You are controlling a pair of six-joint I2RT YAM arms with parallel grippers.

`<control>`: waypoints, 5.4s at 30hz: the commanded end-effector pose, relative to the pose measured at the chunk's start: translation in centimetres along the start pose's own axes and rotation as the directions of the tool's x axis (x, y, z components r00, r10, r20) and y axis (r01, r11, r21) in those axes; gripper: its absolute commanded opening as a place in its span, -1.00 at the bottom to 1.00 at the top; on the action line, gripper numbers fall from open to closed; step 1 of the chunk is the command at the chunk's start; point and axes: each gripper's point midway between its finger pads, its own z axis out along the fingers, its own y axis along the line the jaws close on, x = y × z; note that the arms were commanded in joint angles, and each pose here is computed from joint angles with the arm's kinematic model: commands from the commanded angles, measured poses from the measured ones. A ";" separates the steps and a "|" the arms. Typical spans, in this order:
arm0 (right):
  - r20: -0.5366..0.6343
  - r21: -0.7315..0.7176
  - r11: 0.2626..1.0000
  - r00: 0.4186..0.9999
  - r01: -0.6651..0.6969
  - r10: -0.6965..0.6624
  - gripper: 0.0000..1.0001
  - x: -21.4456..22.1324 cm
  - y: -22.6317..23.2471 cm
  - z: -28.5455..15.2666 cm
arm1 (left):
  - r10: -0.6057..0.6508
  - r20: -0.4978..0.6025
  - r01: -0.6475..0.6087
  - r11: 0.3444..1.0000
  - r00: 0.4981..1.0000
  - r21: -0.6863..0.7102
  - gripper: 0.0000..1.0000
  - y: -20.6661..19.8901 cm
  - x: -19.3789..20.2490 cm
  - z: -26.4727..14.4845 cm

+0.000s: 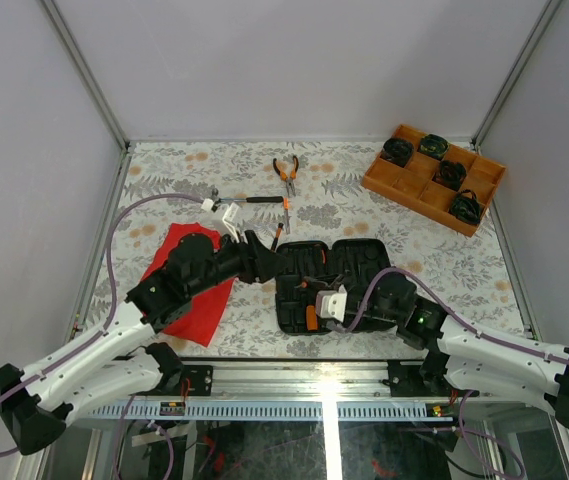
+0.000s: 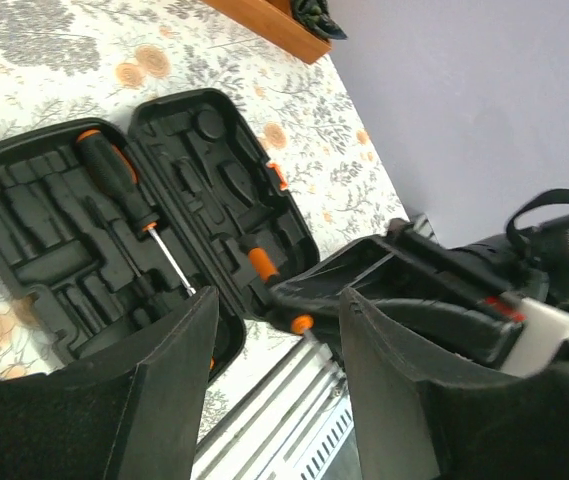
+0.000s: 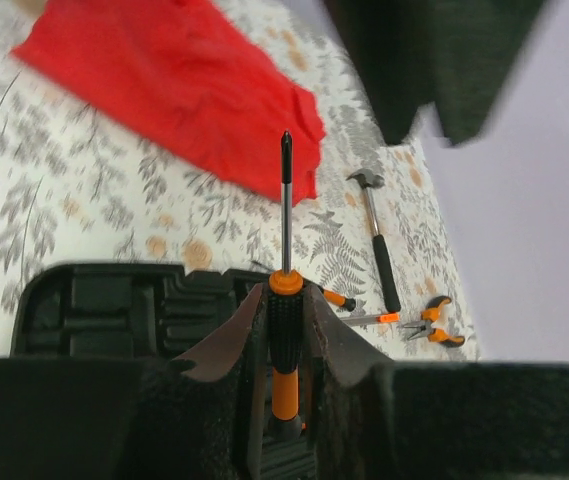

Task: Sort the tools into containers
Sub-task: Place the screwdriver in the storage box.

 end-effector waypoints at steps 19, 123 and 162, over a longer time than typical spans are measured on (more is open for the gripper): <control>-0.005 -0.273 0.824 0.856 0.496 -0.517 -0.82 1.9 2.1 -1.1 | 0.162 -0.443 -0.165 0.986 0.881 0.032 -0.17 -0.7 8.6 1.6; 0.317 0.381 -0.190 -0.065 -0.905 0.946 0.99 5.2 -6.0 -3.2 | 0.040 -0.086 -0.043 0.998 0.996 -0.038 -1.00 0.7 5.8 2.6; 0.332 0.074 -0.397 -0.353 -0.915 0.875 -0.51 3.0 -6.4 0.9 | -0.015 -0.099 0.017 1.000 0.995 0.020 -1.00 0.0 6.8 4.3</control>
